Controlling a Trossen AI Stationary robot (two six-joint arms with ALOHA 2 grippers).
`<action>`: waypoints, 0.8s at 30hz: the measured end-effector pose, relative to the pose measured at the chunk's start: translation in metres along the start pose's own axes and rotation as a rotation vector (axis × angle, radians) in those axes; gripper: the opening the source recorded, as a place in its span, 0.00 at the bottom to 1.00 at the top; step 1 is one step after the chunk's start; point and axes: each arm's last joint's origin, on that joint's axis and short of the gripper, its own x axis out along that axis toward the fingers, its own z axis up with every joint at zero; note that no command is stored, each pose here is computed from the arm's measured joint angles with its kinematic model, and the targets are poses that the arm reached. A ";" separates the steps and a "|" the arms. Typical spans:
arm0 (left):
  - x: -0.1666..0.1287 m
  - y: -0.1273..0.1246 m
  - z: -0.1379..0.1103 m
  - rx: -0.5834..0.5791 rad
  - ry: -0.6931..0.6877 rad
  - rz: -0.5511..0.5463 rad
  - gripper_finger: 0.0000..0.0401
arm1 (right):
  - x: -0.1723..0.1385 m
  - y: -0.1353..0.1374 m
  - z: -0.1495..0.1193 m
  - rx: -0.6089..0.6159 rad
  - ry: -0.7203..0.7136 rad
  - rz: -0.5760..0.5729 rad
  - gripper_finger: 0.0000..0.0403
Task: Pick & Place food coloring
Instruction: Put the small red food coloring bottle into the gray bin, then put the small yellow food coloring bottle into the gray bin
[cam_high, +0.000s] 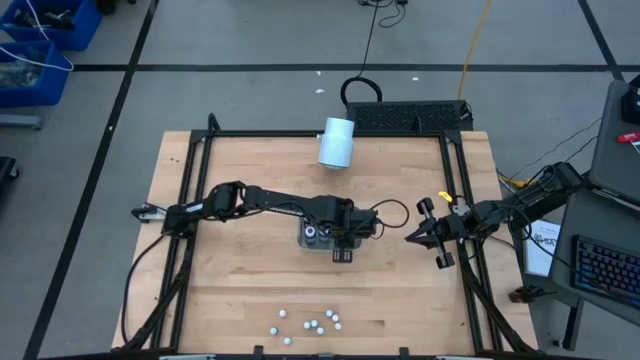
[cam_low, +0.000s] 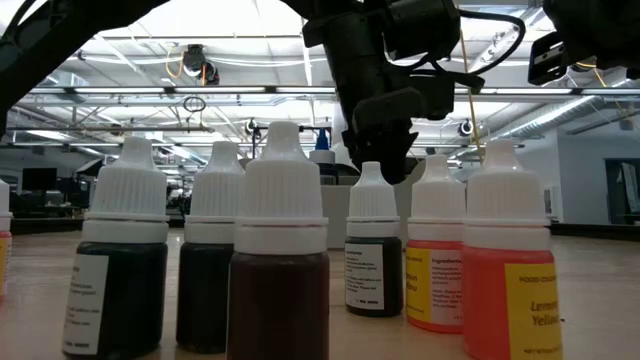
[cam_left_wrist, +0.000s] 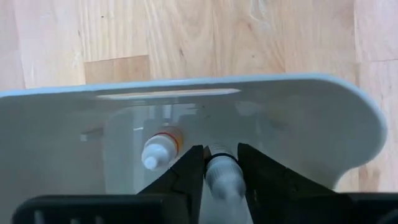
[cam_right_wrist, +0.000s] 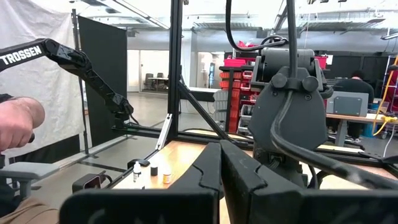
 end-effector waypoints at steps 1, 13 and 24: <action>0.000 0.000 0.000 -0.001 0.000 0.000 0.29 | 0.000 0.000 0.000 0.000 0.000 0.000 0.00; -0.017 -0.004 0.002 0.010 -0.006 0.014 0.48 | 0.000 0.000 0.000 0.000 -0.001 0.000 0.00; -0.173 -0.033 0.006 0.060 -0.232 0.012 0.49 | 0.000 0.000 0.000 0.002 -0.005 0.000 0.00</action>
